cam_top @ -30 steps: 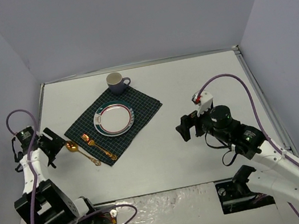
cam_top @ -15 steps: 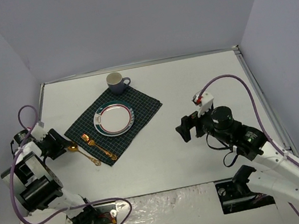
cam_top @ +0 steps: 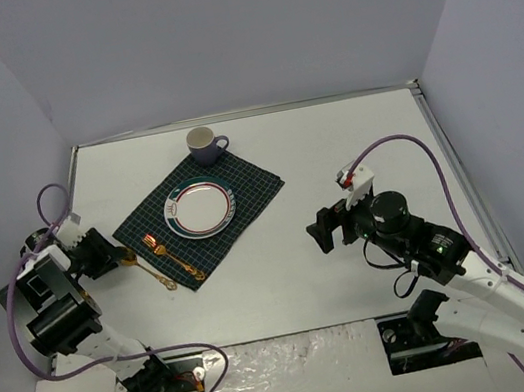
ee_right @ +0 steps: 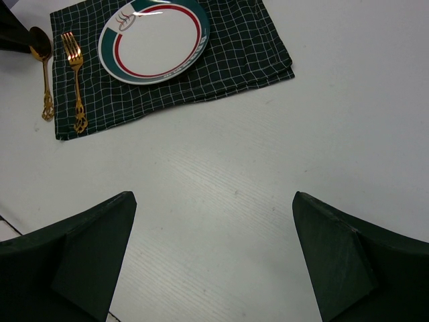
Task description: Set the dinner table for one person
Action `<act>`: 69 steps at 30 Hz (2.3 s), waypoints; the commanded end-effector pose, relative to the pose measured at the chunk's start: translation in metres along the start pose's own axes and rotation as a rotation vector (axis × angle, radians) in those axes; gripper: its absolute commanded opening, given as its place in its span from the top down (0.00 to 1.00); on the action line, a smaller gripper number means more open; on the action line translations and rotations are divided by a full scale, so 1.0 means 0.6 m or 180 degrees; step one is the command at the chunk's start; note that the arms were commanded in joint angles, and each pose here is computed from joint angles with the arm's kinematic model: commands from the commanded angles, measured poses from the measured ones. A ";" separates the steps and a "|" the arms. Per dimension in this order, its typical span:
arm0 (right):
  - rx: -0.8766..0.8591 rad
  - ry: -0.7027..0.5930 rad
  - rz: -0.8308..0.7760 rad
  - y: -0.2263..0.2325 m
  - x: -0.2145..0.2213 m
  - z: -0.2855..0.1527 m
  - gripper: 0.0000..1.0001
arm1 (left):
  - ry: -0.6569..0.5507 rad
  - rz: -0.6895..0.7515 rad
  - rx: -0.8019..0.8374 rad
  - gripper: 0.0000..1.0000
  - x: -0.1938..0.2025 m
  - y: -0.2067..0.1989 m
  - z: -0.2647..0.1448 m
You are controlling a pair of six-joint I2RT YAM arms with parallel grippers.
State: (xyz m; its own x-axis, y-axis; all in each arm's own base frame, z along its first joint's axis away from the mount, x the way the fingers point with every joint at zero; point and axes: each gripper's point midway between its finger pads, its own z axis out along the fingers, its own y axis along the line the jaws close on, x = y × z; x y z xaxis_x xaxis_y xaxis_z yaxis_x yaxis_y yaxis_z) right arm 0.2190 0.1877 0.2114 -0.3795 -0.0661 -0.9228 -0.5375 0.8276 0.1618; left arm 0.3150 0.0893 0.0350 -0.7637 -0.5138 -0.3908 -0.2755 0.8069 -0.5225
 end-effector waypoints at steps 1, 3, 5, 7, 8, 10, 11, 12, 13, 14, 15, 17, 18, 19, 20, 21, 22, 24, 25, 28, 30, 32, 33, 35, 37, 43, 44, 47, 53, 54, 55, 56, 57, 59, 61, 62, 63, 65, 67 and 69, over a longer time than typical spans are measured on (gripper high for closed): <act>0.0043 -0.0251 -0.0020 0.001 -0.031 0.001 0.00 | -0.0181 0.0248 0.0078 0.60 -0.040 -0.003 -0.005; 0.0049 -0.0241 -0.0029 0.001 -0.030 0.001 0.00 | -0.0169 0.0247 0.0078 0.61 -0.038 -0.001 -0.002; 0.0052 -0.0241 -0.0032 0.002 -0.030 0.001 0.00 | -0.0155 0.0244 0.0069 0.62 -0.037 0.002 0.000; 0.0056 -0.0246 -0.0039 0.002 -0.030 0.000 0.00 | -0.0148 0.0243 0.0073 0.63 -0.038 0.003 0.002; 0.0058 -0.0247 -0.0041 0.002 -0.030 0.000 0.00 | -0.0139 0.0239 0.0076 0.64 -0.038 0.004 0.004; 0.0065 -0.0243 -0.0047 0.002 -0.030 0.000 0.00 | -0.0125 0.0232 0.0087 0.66 -0.037 0.005 0.007; 0.0069 -0.0236 -0.0051 0.002 -0.029 0.001 0.00 | -0.0121 0.0229 0.0097 0.68 -0.037 0.004 0.008; 0.0070 -0.0235 -0.0052 0.002 -0.029 0.001 0.00 | -0.0124 0.0236 0.0107 0.69 -0.038 0.004 0.008; 0.0068 -0.0231 -0.0053 0.002 -0.029 0.001 0.00 | -0.0124 0.0235 0.0118 0.70 -0.038 0.003 0.008; 0.0067 -0.0227 -0.0054 0.003 -0.029 0.001 0.00 | -0.0125 0.0233 0.0129 0.71 -0.037 0.002 0.009; 0.0068 -0.0221 -0.0058 0.003 -0.028 0.002 0.00 | -0.0128 0.0237 0.0137 0.72 -0.038 0.002 0.010; 0.0075 -0.0217 -0.0063 0.002 -0.028 0.001 0.00 | -0.0133 0.0240 0.0162 0.77 -0.040 0.001 0.011; 0.0079 -0.0218 -0.0064 0.002 -0.028 0.001 0.00 | -0.0134 0.0240 0.0176 0.79 -0.040 0.000 0.012; 0.0080 -0.0216 -0.0067 0.003 -0.027 0.000 0.00 | -0.0141 0.0245 0.0179 0.84 -0.041 0.000 0.012; 0.0081 -0.0214 -0.0069 0.003 -0.027 0.000 0.00 | -0.0141 0.0249 0.0178 0.88 -0.041 0.000 0.011; 0.0081 -0.0215 -0.0072 0.004 -0.027 0.000 0.00 | -0.0132 0.0254 0.0173 0.91 -0.041 0.000 0.011; 0.0087 -0.0218 -0.0073 0.003 -0.028 0.000 0.00 | -0.0127 0.0257 0.0173 0.93 -0.040 0.000 0.010; 0.0096 -0.0226 -0.0076 0.003 -0.029 -0.001 0.00 | -0.0120 0.0258 0.0179 0.97 -0.038 -0.002 0.008; 0.0093 -0.0228 -0.0078 0.003 -0.030 -0.001 0.00 | -0.0122 0.0261 0.0180 0.98 -0.037 -0.004 0.006; 0.0090 -0.0222 -0.0079 0.004 -0.029 -0.001 0.00 | -0.0141 0.0283 0.0166 1.00 -0.035 -0.009 -0.004; 0.0056 -0.0225 -0.0078 0.008 -0.030 -0.003 0.00 | -0.0182 0.0298 0.0141 1.00 -0.037 -0.017 -0.018; 0.0045 -0.0237 -0.0083 0.009 -0.032 -0.004 0.00 | -0.0249 0.0332 0.0068 1.00 -0.041 -0.024 -0.037; 0.0038 -0.0242 -0.0083 0.010 -0.033 -0.005 0.00 | -0.0297 0.0340 0.0046 1.00 -0.044 -0.029 -0.047; 0.0024 -0.0239 -0.0081 0.012 -0.033 -0.005 0.00 | -0.0402 0.0353 0.0010 1.00 -0.051 -0.043 -0.070; 0.0006 -0.0224 -0.0078 0.013 -0.032 -0.004 0.00 | -0.0519 0.0363 -0.0078 1.00 -0.054 -0.059 -0.100; -0.0156 -0.0147 -0.0110 0.031 -0.031 0.003 0.00 | -0.0987 0.0424 -0.0201 1.00 -0.063 -0.110 -0.183; -0.0194 -0.0132 -0.0124 0.035 -0.032 0.005 0.00 | -0.1035 0.0407 -0.0159 1.00 -0.063 -0.122 -0.191; -0.0324 -0.0061 -0.0153 0.049 -0.031 0.012 0.01 | -0.1139 0.0422 -0.0037 1.00 -0.063 -0.157 -0.206; -0.0498 0.0068 -0.0234 0.080 -0.061 0.049 0.05 | -0.1247 0.0694 0.0170 1.00 -0.052 -0.286 -0.208; -0.0538 0.0095 -0.0257 0.089 -0.066 0.058 0.06 | -0.1242 0.0685 0.0262 1.00 -0.049 -0.313 -0.200; -0.0577 0.0124 -0.0279 0.097 -0.071 0.067 0.07 | -0.1237 0.0678 0.0356 1.00 -0.045 -0.339 -0.193; -0.0604 0.0165 -0.0298 0.105 -0.075 0.080 0.08 | -0.1250 0.0726 0.0438 1.00 -0.043 -0.363 -0.185; -0.0630 0.0205 -0.0318 0.112 -0.079 0.093 0.08 | -0.1263 0.0770 0.0530 1.00 -0.039 -0.389 -0.178; -0.0672 0.0297 -0.0349 0.125 -0.074 0.116 0.10 | -0.1202 0.0818 0.0730 1.00 -0.019 -0.434 -0.166; -0.0712 0.0262 -0.0394 0.138 -0.097 0.133 0.13 | -0.1274 0.0845 0.0850 1.00 -0.023 -0.471 -0.153; -0.0709 0.0265 -0.0419 0.141 -0.104 0.143 0.15 | -0.1293 0.0877 0.0887 1.00 -0.022 -0.486 -0.149; -0.0704 0.0261 -0.0442 0.145 -0.112 0.154 0.16 | -0.1309 0.0907 0.0940 1.00 -0.019 -0.503 -0.145; -0.0707 0.0302 -0.0466 0.152 -0.116 0.178 0.20 | -0.1369 0.0948 0.1085 1.00 -0.019 -0.533 -0.142; -0.0721 0.0336 -0.0477 0.160 -0.119 0.200 0.24 | -0.1373 0.0982 0.1211 1.00 -0.011 -0.561 -0.133; -0.0732 0.0308 -0.0453 0.168 -0.134 0.215 0.28 | -0.1400 0.0985 0.1280 1.00 -0.010 -0.577 -0.128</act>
State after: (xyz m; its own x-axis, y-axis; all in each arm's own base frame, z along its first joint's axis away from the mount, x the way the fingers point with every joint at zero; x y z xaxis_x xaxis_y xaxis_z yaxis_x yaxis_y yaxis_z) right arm 0.2754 0.3209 0.2214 -0.4261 -0.2865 -0.8581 -0.7142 0.6888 0.1246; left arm 0.3378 -0.1442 0.2084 -0.6224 -0.3199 -0.7143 0.1301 0.8577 -0.4975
